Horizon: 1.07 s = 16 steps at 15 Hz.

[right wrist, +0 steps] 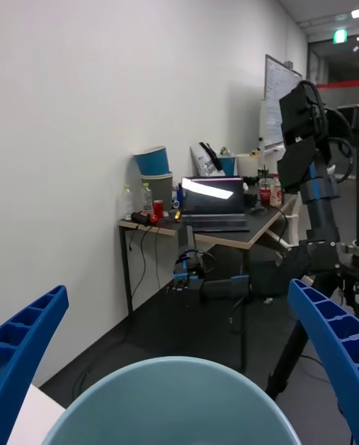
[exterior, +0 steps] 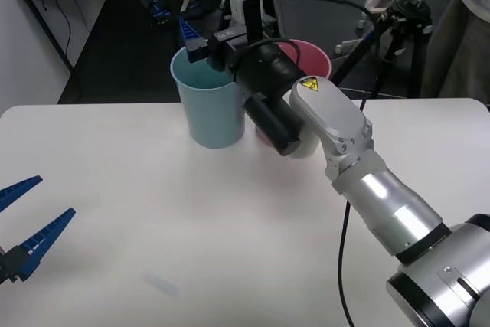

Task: Grasp the object on the table and drop it into the matching bin: aluminum can to the light blue bin, PET bottle to the pink bin.

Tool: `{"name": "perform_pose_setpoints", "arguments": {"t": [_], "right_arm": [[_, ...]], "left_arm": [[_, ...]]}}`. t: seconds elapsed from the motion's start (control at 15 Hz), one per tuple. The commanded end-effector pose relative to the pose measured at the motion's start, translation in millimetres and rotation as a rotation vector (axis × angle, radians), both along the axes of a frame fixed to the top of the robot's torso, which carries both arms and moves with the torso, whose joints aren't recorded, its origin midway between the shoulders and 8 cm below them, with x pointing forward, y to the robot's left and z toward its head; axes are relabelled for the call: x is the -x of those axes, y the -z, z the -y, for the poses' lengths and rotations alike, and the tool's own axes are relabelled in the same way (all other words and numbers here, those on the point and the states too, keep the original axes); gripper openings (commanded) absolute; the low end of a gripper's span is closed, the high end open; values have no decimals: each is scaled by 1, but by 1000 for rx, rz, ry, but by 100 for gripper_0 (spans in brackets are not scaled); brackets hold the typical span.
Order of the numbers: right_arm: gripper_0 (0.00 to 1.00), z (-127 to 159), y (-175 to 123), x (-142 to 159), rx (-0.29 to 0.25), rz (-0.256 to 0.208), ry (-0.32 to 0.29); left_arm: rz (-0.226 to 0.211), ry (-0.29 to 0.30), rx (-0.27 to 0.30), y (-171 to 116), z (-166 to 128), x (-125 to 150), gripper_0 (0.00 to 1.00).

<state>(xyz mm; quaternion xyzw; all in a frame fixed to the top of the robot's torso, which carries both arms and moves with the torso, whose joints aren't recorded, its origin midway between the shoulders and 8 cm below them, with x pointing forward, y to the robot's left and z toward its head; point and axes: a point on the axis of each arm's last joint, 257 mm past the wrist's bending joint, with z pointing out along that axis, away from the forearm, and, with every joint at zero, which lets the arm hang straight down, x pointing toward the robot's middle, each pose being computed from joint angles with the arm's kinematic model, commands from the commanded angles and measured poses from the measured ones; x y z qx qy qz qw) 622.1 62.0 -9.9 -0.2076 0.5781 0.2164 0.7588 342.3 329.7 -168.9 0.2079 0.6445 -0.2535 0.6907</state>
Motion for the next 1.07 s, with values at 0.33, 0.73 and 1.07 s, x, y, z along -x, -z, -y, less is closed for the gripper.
{"name": "perform_pose_setpoints", "arguments": {"t": [0.33,0.73,1.07], "right_arm": [[100,52,34,80,35,33,-100],[100,131,75,132,109,2,-170],[100,209,117,164,157,-63,-167]], "left_arm": [[0,0,0,0,0,0,100],[0,0,0,0,0,0,100],[0,0,0,0,0,0,100]]}}
